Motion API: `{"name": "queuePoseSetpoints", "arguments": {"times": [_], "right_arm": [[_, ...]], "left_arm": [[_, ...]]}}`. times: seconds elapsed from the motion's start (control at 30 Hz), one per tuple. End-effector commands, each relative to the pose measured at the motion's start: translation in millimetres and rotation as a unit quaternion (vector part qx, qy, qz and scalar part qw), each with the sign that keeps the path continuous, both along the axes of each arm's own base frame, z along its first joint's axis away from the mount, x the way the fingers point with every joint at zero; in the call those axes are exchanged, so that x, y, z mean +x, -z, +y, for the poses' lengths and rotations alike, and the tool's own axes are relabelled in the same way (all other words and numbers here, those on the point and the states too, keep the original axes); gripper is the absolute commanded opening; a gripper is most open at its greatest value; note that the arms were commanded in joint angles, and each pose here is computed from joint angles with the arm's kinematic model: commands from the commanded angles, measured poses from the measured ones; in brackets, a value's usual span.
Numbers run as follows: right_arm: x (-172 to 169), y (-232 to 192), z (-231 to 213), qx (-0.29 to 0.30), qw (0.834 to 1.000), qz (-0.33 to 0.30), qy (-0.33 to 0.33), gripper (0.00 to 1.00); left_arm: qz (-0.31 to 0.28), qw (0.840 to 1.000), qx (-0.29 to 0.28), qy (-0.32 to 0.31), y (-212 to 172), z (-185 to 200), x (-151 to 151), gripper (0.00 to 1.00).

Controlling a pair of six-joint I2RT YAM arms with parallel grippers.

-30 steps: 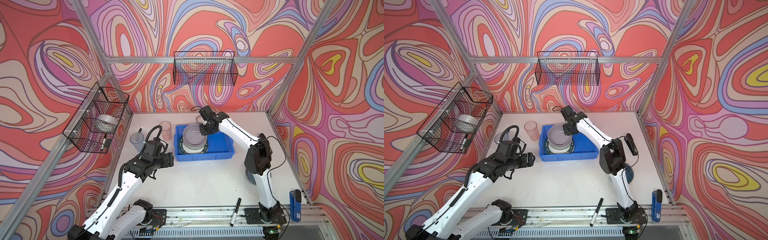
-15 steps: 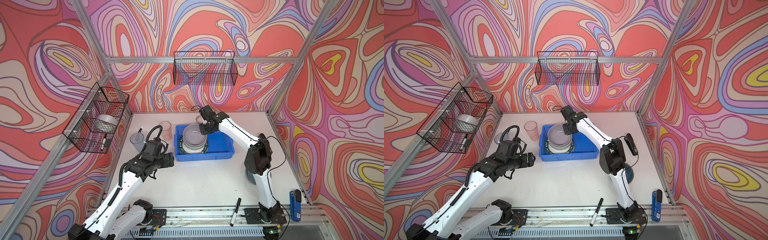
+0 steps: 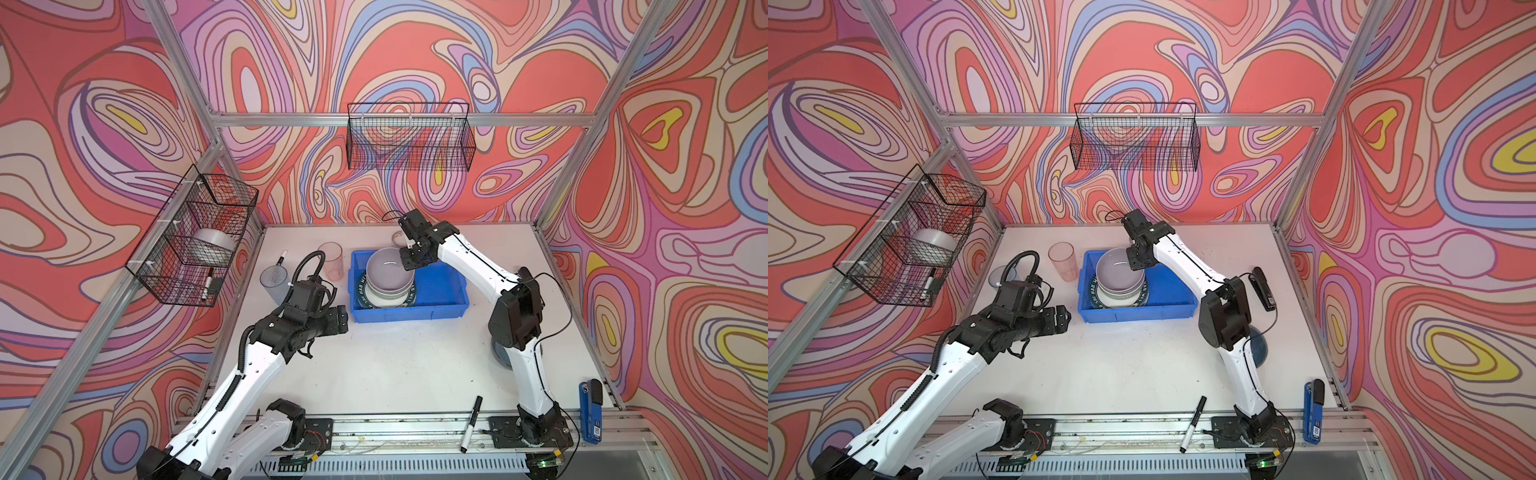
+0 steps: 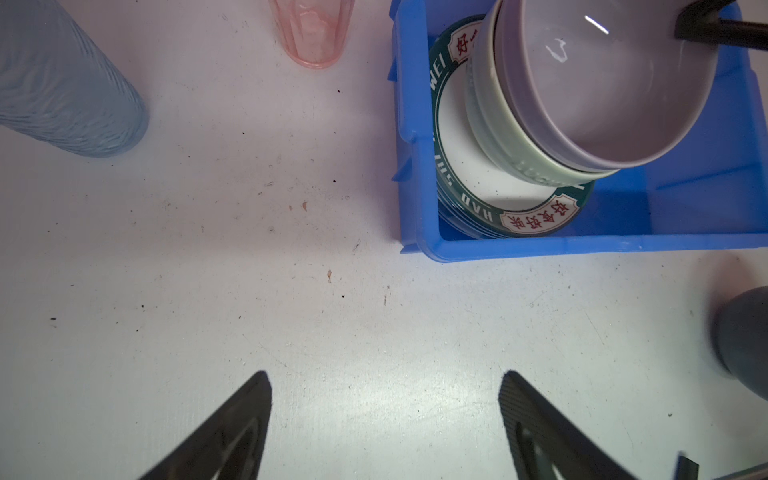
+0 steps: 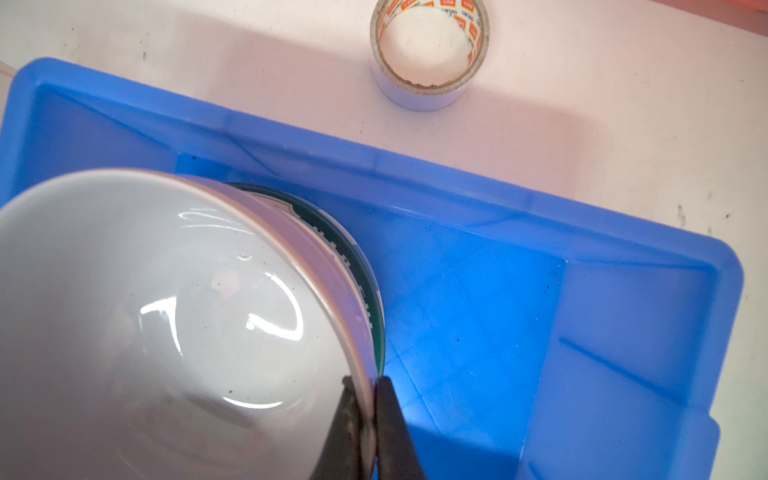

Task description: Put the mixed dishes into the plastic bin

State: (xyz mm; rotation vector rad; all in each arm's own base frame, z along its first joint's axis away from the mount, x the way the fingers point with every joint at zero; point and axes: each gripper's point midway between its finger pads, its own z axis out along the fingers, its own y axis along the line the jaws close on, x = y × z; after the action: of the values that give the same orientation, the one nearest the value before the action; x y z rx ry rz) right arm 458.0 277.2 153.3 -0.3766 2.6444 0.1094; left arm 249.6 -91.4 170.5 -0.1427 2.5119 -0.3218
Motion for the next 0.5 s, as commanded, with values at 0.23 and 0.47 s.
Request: {"name": "queuePoseSetpoints", "arguments": {"times": [0.23, 0.47], "right_arm": [[-2.6, -1.6, 13.8, 0.027, 0.999, 0.018, -0.007, 0.00], [-3.4, 2.8, 15.2, 0.027, 0.999, 0.032, -0.005, 0.00]], "left_arm": [[0.008, 1.000, 0.007, 0.001, 3.6, 2.1, 0.1, 0.89], [0.007, 1.000, 0.006, 0.001, 3.4, 2.1, 0.2, 0.89]]}}
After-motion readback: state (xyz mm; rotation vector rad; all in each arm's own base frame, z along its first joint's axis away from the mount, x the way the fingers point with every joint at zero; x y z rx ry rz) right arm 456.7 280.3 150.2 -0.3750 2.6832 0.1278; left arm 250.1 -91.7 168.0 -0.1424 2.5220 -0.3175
